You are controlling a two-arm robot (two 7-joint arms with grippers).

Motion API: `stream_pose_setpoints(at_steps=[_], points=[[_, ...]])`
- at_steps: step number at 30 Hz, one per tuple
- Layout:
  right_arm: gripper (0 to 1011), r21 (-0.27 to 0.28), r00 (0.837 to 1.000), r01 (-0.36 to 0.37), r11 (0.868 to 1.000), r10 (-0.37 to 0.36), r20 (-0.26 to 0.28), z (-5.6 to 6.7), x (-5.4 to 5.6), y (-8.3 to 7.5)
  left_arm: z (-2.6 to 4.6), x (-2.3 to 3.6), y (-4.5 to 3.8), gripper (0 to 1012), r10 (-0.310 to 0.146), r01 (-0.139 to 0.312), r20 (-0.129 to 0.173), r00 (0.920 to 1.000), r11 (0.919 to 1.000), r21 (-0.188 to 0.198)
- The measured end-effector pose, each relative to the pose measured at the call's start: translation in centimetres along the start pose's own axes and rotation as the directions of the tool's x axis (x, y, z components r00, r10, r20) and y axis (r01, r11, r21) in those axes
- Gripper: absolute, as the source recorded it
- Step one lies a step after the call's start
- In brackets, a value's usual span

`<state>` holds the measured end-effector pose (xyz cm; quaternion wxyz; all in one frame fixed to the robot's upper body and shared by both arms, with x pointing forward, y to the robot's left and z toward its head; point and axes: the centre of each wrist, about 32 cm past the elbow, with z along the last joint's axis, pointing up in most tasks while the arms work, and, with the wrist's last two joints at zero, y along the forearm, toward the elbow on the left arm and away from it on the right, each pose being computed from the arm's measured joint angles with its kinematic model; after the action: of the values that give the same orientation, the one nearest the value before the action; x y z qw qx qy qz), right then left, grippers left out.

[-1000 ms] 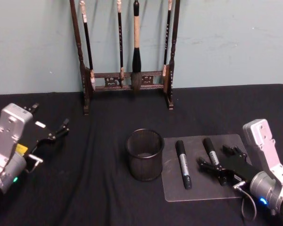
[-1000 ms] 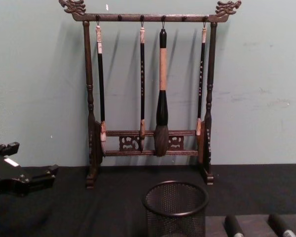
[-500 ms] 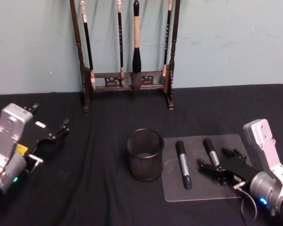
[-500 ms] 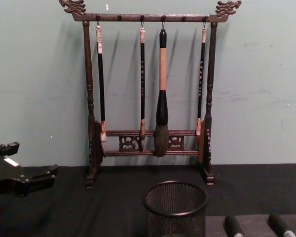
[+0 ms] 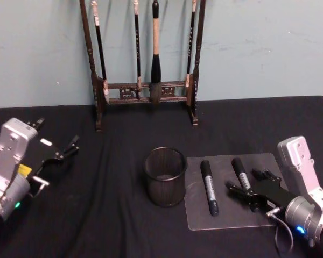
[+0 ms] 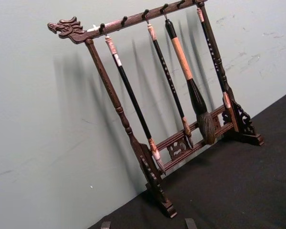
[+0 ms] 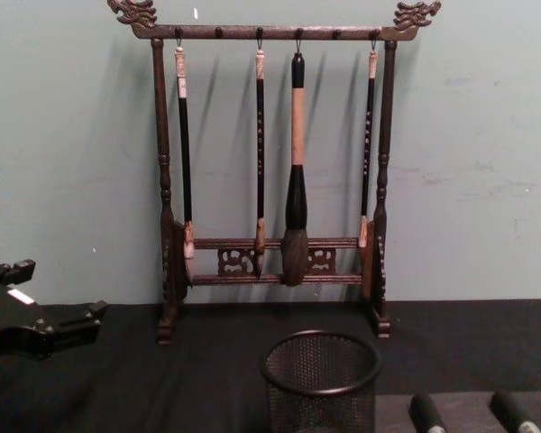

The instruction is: Pick up the water-based marker from the table and place it into the pen holder.

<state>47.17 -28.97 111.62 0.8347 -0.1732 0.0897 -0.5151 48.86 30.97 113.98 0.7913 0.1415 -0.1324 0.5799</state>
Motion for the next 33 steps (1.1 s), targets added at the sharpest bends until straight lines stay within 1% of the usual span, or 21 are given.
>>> stream_pose_setpoints(at_steps=[1, 3, 4, 5, 10, 11, 13, 14, 15, 17, 18, 19, 21, 22, 23, 33], points=[[903, 0.000, 1.000, 0.000, 1.000, 0.000, 0.000, 0.00, 0.00, 0.00, 0.00, 0.00, 0.00, 1009, 0.000, 0.000, 0.000, 1.0000, 1.0000, 0.000], [867, 0.000, 1.000, 0.000, 1.000, 0.000, 0.000, 0.00, 0.00, 0.00, 0.00, 0.00, 0.00, 1009, 0.000, 0.000, 0.000, 1.0000, 1.0000, 0.000], [817, 0.000, 1.000, 0.000, 1.000, 0.000, 0.000, 0.00, -0.01, 0.00, 0.00, 0.00, 0.00, 1009, 0.000, 0.000, 0.000, 1.0000, 1.0000, 0.000], [798, 0.000, 1.000, 0.000, 1.000, 0.000, 0.000, 0.00, -0.01, 0.00, 0.00, 0.00, 0.00, 1009, 0.000, 0.000, 0.000, 1.0000, 1.0000, 0.000], [592, 0.001, 1.000, 0.000, 1.000, 0.000, 0.001, 0.01, -0.02, -0.01, 0.00, 0.00, 0.00, 1009, 0.000, 0.000, 0.000, 1.0000, 1.0000, 0.000], [592, 0.001, 1.000, 0.000, 1.000, 0.000, 0.001, 0.01, -0.02, -0.01, 0.00, 0.00, 0.00, 1009, 0.000, 0.000, 0.000, 1.0000, 1.0000, 0.000], [482, 0.001, 1.000, 0.001, 1.000, -0.001, 0.001, 0.02, -0.02, -0.01, 0.00, 0.00, 0.00, 1009, 0.000, 0.000, 0.000, 1.0000, 1.0000, 0.000], [446, 0.001, 1.000, 0.001, 1.000, -0.001, 0.001, 0.02, -0.02, -0.01, 0.00, 0.00, 0.00, 1009, 0.000, 0.000, 0.000, 1.0000, 1.0000, 0.000], [446, 0.001, 1.000, 0.001, 1.000, -0.001, 0.001, 0.02, -0.02, -0.01, 0.00, 0.00, 0.00, 1009, 0.000, 0.000, 0.000, 1.0000, 1.0000, 0.000], [341, 0.001, 1.000, 0.001, 1.000, -0.001, 0.001, 0.02, -0.02, -0.01, 0.00, 0.00, 0.00, 1009, 0.000, 0.000, 0.000, 1.0000, 1.0000, 0.000], [321, 0.001, 1.000, 0.001, 1.000, -0.001, 0.001, 0.02, -0.02, -0.01, 0.00, 0.00, 0.00, 1009, 0.000, 0.000, 0.000, 1.0000, 1.0000, 0.000], [257, 0.001, 1.000, 0.001, 1.000, -0.001, 0.001, 0.02, -0.02, -0.01, 0.00, 0.00, 0.00, 1009, 0.000, 0.000, 0.000, 1.0000, 1.0000, 0.000], [246, 0.001, 1.000, 0.001, 1.000, -0.001, 0.001, 0.02, -0.02, -0.01, 0.00, 0.00, 0.00, 1009, 0.000, 0.000, 0.000, 1.0000, 1.0000, 0.000], [213, 0.001, 1.000, 0.001, 1.000, -0.001, 0.001, 0.02, -0.02, -0.01, 0.00, 0.00, 0.00, 1009, 0.000, 0.000, 0.000, 1.0000, 1.0000, 0.000], [201, 0.001, 1.000, 0.001, 1.000, -0.001, 0.000, 0.02, -0.02, -0.01, 0.00, 0.00, 0.00, 1009, 0.000, 0.000, 0.000, 1.0000, 1.0000, 0.000], [201, 0.001, 1.000, 0.001, 1.000, -0.001, 0.000, 0.02, -0.02, -0.01, 0.00, 0.00, 0.00, 1009, 0.000, 0.000, 0.000, 1.0000, 1.0000, 0.000]])
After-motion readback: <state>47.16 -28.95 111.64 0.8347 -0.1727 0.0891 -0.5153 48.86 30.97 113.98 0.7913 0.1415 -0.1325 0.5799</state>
